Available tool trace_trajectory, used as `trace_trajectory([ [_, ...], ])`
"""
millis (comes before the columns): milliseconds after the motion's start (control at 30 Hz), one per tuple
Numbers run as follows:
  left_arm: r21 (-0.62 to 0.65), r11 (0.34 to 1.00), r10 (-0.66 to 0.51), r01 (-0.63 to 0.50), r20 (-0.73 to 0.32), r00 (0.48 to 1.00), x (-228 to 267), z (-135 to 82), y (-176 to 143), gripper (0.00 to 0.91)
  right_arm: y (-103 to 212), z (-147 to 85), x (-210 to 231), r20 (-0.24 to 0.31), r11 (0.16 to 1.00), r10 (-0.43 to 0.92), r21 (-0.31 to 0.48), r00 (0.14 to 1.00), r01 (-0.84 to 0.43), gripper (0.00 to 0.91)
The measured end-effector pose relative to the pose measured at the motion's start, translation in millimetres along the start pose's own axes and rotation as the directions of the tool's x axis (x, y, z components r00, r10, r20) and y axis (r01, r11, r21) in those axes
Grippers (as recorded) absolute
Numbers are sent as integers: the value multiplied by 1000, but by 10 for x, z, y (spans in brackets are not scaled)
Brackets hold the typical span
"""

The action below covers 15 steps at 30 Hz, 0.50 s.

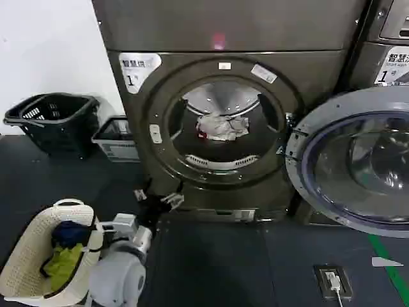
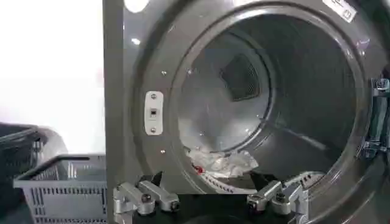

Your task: Grasp the clothes from the dryer.

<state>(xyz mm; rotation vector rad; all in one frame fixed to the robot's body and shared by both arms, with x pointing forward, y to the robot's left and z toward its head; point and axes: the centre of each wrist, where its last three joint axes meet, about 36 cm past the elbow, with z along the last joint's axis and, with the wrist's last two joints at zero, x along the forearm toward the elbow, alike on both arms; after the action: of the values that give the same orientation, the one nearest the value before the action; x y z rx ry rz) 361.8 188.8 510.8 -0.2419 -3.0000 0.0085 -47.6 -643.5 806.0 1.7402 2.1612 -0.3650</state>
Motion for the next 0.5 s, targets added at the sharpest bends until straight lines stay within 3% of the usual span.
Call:
trace_trajectory([
  [500, 16, 1000, 20, -20, 15, 1000, 28, -37, 4, 907, 7, -7, 24, 34, 999, -36, -31, 999, 37, 907],
])
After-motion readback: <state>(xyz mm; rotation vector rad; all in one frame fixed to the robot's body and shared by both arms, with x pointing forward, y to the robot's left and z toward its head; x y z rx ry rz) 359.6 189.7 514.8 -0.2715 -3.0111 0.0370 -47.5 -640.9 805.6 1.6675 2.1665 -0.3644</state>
